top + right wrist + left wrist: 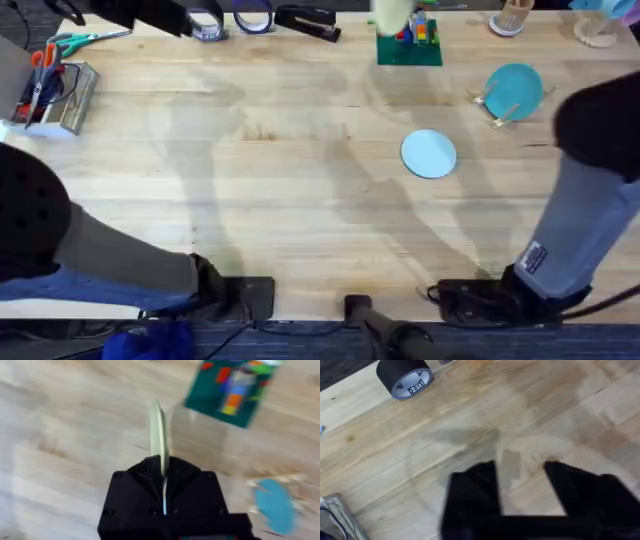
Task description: Pick up the plates from the table one by one and place each into a slot on the dish rack.
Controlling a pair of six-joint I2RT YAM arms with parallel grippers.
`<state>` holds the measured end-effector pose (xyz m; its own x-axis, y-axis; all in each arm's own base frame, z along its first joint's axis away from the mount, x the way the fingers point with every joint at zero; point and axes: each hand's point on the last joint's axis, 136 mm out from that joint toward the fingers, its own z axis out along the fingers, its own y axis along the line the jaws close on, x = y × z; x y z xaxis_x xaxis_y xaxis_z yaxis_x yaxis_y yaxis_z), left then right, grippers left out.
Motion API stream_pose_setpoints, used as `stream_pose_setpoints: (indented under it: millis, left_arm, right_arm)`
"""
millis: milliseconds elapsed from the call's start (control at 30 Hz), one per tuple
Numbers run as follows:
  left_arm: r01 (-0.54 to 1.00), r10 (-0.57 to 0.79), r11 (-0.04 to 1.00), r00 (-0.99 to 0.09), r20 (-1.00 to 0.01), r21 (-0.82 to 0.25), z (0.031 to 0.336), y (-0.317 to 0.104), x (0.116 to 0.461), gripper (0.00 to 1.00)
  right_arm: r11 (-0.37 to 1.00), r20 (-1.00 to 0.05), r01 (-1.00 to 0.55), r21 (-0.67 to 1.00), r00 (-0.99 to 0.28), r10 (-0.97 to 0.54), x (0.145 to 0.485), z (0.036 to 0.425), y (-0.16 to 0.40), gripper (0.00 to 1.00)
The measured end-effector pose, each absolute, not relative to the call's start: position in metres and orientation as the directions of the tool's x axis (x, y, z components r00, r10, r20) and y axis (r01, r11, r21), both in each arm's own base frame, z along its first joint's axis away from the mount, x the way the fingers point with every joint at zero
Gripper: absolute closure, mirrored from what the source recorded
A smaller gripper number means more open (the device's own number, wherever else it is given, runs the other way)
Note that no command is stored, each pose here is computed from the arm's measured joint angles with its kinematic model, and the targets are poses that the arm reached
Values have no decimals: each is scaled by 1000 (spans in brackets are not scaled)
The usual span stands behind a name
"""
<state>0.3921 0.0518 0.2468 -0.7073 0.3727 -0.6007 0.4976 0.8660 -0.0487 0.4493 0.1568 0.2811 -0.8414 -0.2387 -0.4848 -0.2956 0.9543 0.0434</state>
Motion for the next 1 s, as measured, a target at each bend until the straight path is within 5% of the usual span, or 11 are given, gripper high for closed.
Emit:
stream_pose_setpoints:
  millis: [67,133,533,1000]
  left_arm:
    - [495,372,867,-709,-599,-48,247,52,392,155]
    - [492,369,869,-711,-598,-50,246,52,392,18]
    - [492,368,869,-714,-596,-53,246,52,391,8]
    - [492,368,869,-714,-596,-53,246,52,391,7]
  right_arm:
    - [961,-504,-277,12,-831,-234,449,296,127,970]
    - [969,-526,-247,-14,-822,-217,447,310,98,970]
    - [975,-461,-96,-198,-869,-179,406,335,-41,970]
    - [956,-399,-79,-282,-897,-192,391,333,-96,970]
